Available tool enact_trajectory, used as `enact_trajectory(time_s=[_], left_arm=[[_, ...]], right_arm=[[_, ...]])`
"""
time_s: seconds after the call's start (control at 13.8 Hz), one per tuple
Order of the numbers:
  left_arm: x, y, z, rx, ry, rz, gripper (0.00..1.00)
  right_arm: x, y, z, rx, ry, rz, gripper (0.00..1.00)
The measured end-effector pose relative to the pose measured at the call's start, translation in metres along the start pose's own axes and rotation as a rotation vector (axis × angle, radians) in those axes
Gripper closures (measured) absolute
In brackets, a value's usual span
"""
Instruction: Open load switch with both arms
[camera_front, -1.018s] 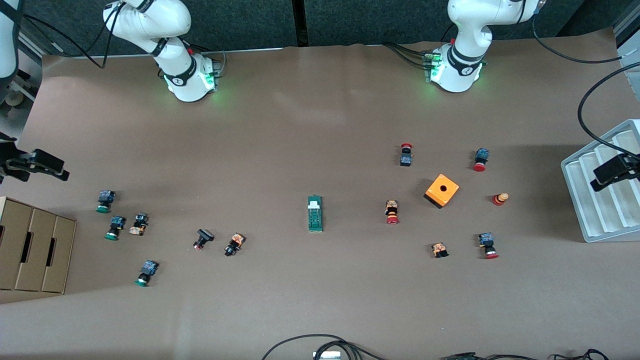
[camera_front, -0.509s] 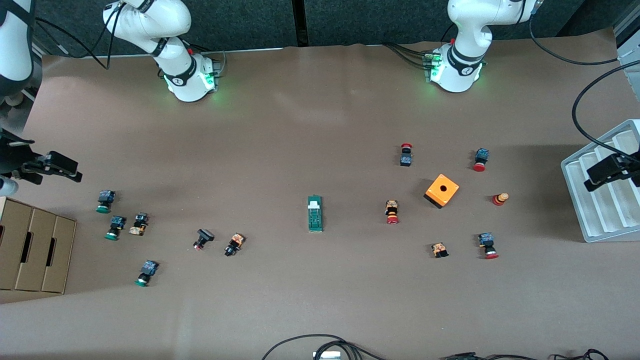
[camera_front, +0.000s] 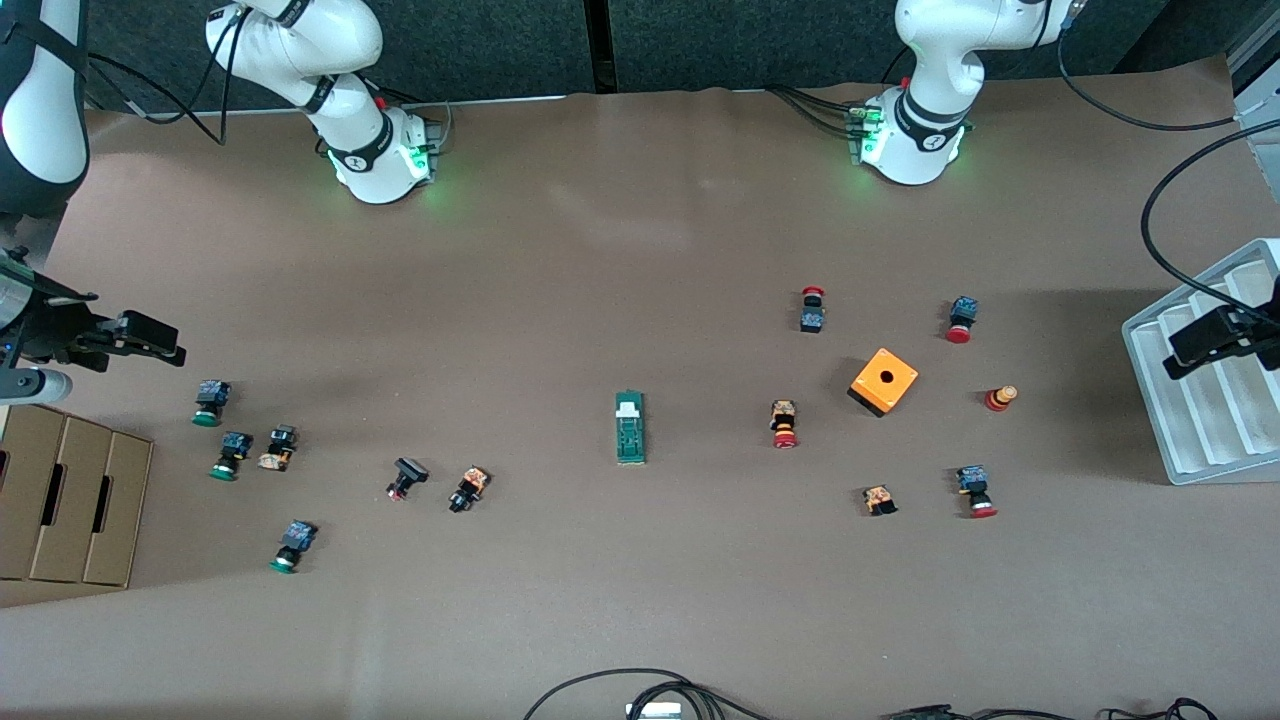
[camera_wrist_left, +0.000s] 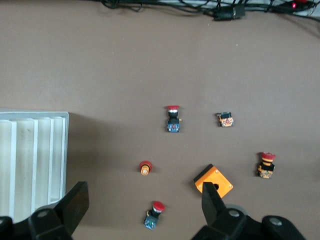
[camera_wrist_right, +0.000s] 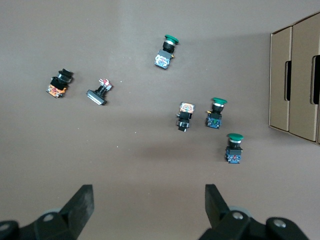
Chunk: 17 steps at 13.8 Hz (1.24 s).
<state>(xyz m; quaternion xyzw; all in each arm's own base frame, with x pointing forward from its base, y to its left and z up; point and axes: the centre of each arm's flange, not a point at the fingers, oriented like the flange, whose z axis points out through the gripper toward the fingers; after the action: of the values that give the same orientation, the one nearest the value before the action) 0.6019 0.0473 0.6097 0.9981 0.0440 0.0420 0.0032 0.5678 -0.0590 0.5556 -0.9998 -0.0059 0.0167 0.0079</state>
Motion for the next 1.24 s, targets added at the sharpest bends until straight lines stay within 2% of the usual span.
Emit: enact_trajectory(time_s=[0.29,0.51,0.87,1.24], left_arm=[[-0.007,0.002,0.003,-0.002,-0.060,0.003,0.00],[-0.019,0.011,0.011,-0.005,-0.166,0.019,0.00],[-0.020,0.022,0.009,-0.008,-0.169,0.039,0.00],[-0.017,0.035,0.007,-0.006,-0.145,0.065,0.00]], right_arm=[[-0.001,-0.003,-0.004,0.001,0.003,-0.007,0.01],[-0.001,-0.017,-0.011,-0.001,0.016,-0.032,0.01],[0.003,-0.041,-0.032,-0.005,0.059,-0.076,0.01],[-0.001,-0.025,-0.027,-0.003,0.026,-0.048,0.01]])
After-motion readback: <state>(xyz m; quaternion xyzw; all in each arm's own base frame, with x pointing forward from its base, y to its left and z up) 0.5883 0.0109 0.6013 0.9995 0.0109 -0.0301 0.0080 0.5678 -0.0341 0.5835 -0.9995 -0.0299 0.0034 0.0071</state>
